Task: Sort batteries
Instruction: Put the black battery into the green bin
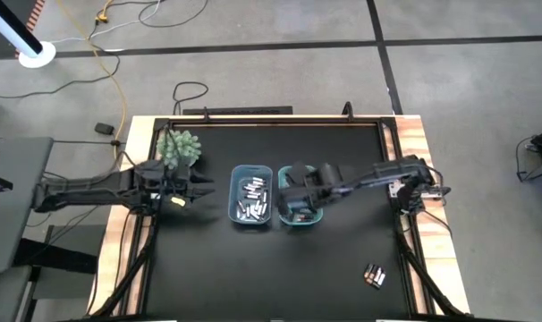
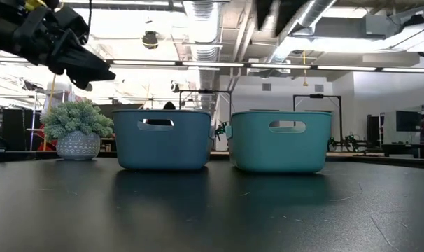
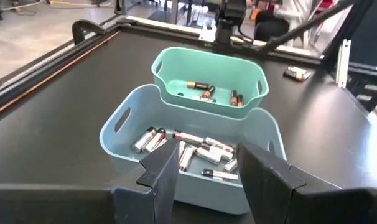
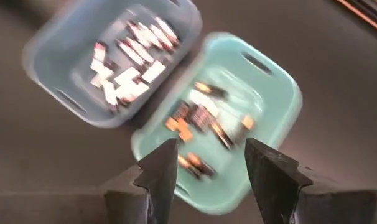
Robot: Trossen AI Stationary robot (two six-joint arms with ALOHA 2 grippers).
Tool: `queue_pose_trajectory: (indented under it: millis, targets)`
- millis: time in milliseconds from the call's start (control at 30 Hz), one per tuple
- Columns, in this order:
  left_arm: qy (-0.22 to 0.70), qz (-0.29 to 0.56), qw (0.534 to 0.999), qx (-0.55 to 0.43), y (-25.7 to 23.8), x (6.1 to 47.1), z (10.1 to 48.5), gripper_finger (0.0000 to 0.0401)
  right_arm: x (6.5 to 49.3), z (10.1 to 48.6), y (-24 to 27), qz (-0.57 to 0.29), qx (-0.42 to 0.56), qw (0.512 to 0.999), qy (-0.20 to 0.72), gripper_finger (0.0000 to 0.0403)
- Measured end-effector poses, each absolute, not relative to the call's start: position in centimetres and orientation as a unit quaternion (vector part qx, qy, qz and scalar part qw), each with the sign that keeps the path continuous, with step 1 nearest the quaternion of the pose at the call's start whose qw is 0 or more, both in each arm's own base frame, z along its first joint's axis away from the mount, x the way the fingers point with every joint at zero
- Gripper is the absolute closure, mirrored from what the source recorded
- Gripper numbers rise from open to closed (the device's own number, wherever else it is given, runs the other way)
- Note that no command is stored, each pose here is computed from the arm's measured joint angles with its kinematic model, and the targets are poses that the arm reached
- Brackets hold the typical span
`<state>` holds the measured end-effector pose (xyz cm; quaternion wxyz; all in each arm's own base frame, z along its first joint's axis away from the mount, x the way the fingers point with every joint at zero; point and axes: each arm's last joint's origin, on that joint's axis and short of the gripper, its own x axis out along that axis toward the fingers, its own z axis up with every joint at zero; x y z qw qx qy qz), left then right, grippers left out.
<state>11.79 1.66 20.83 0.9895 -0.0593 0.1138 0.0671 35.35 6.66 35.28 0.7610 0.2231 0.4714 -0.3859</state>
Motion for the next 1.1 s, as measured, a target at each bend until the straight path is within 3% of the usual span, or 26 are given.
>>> queue_pose_trajectory:
  millis: [433, 733, 967, 1100]
  targets:
    - [0.058, 0.096, 0.989, -0.094, 1.2, 7.6, 20.9, 0.0244, 30.6, 33.5, 14.2, -0.432, 0.286, 0.735, 0.437, 0.0200]
    - [0.013, 0.046, 0.984, -0.171, 0.8, 9.5, 17.3, 0.0244, 24.6, 32.6, 18.3, -0.456, 0.361, 0.711, 0.395, 0.0200]
    - [-0.013, 0.042, 0.996, -0.083, 0.5, 9.5, 17.6, 0.0244, 20.4, 31.7, 22.1, -0.449, 0.398, 0.705, 0.380, 0.0200]
    - [-0.001, 0.045, 0.997, -0.059, 0.5, 9.5, 17.4, 0.0244, 19.0, 31.3, 23.5, -0.445, 0.403, 0.682, 0.418, 0.0200]
